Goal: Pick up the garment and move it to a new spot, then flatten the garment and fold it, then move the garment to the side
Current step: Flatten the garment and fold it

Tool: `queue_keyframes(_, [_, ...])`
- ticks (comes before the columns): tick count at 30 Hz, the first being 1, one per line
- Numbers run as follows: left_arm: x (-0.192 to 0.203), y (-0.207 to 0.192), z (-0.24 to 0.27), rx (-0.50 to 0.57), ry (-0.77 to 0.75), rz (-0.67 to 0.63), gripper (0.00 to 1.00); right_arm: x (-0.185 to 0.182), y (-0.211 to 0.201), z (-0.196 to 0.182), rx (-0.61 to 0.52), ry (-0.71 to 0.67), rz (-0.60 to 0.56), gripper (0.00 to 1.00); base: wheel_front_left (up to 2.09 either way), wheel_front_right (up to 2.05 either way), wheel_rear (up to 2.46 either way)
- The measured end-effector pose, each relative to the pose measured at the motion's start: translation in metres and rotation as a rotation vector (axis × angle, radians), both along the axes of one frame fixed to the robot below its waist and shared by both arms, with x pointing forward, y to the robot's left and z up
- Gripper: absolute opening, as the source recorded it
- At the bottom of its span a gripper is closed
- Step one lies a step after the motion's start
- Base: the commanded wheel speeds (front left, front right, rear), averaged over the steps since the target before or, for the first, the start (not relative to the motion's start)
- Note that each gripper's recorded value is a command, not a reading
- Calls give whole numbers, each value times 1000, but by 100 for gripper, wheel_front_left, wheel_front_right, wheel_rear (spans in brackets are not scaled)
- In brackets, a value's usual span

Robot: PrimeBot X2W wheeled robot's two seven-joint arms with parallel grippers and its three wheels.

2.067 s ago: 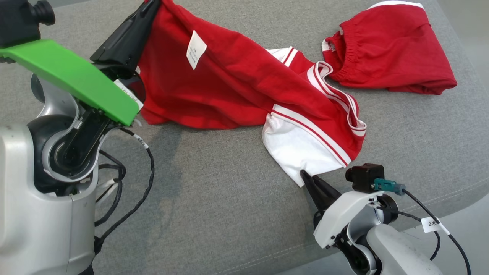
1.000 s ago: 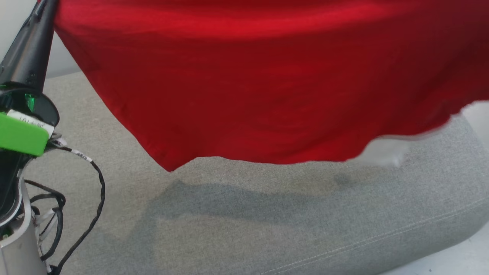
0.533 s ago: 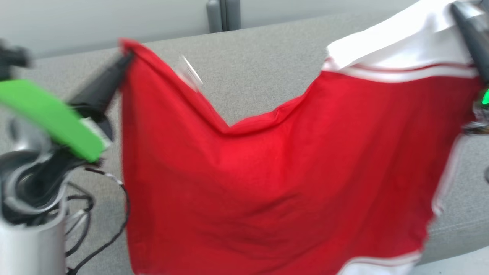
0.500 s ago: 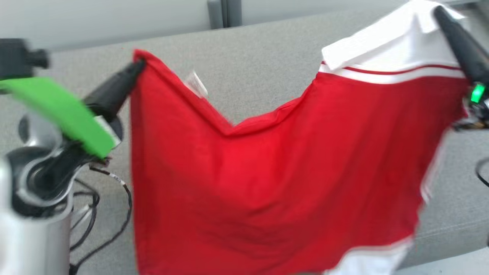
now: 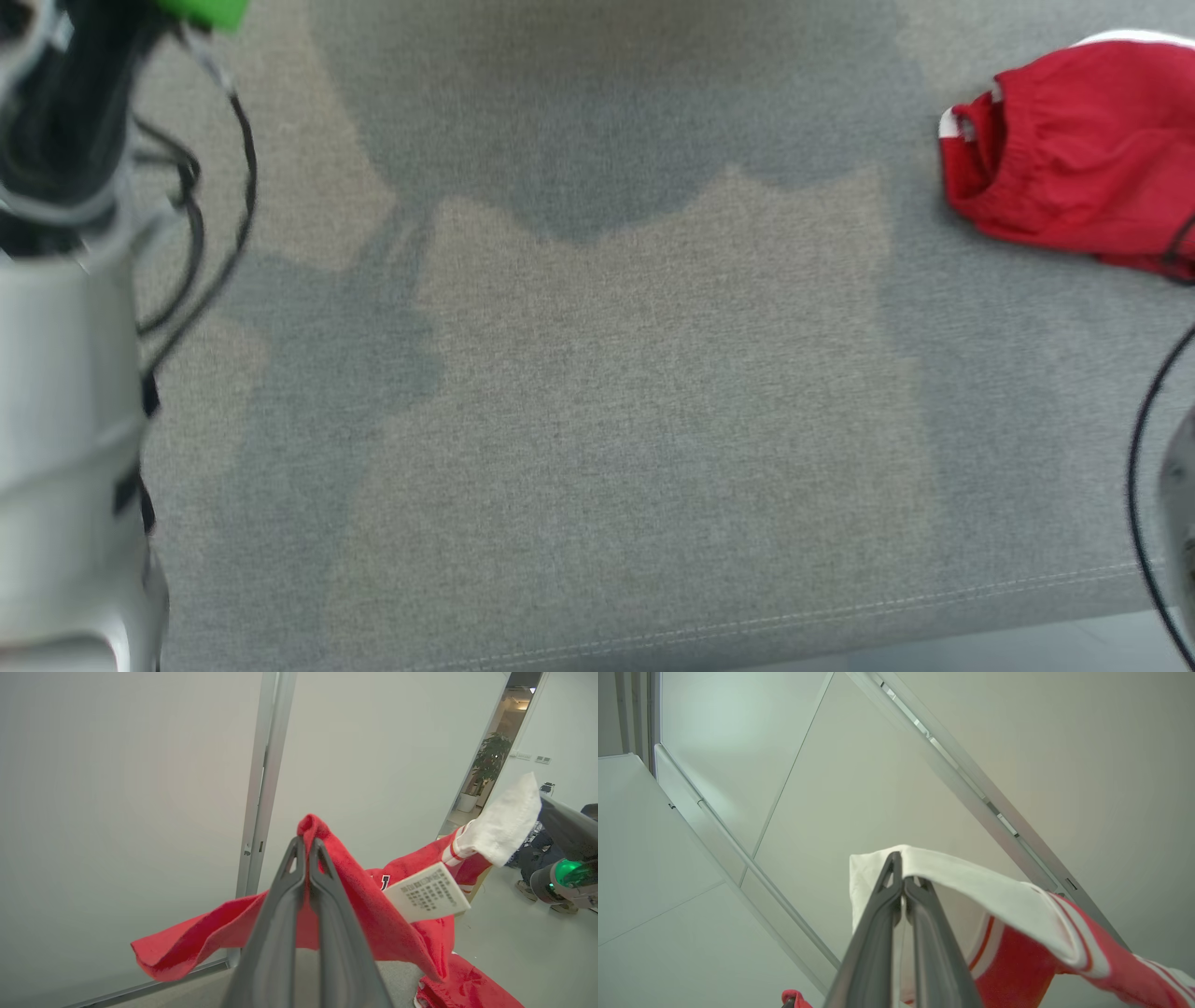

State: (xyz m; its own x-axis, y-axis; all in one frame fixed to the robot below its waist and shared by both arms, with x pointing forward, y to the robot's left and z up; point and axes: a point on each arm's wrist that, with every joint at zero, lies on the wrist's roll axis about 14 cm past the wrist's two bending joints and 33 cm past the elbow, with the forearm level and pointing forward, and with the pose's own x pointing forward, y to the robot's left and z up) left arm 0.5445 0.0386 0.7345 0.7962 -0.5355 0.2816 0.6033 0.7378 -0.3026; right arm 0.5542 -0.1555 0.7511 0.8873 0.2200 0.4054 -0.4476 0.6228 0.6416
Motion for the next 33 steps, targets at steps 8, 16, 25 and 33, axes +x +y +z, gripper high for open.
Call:
queue_keyframes(8, [10,53,-192,-107,374,153,0,-20,43,-194,144,471,173,0,0,0,0])
queue_keyframes(16, [-43,96,-329,-122,674,334,0,-126,43,-340,229,900,151,0,0,0,0])
queue_keyframes(25, [-68,102,-316,-147,629,344,0,-158,21,-311,165,810,158,0,0,0,0])
queue_keyframes(33, [-113,82,-319,-76,673,257,0,-204,-17,-310,115,861,108,0,0,0,0])
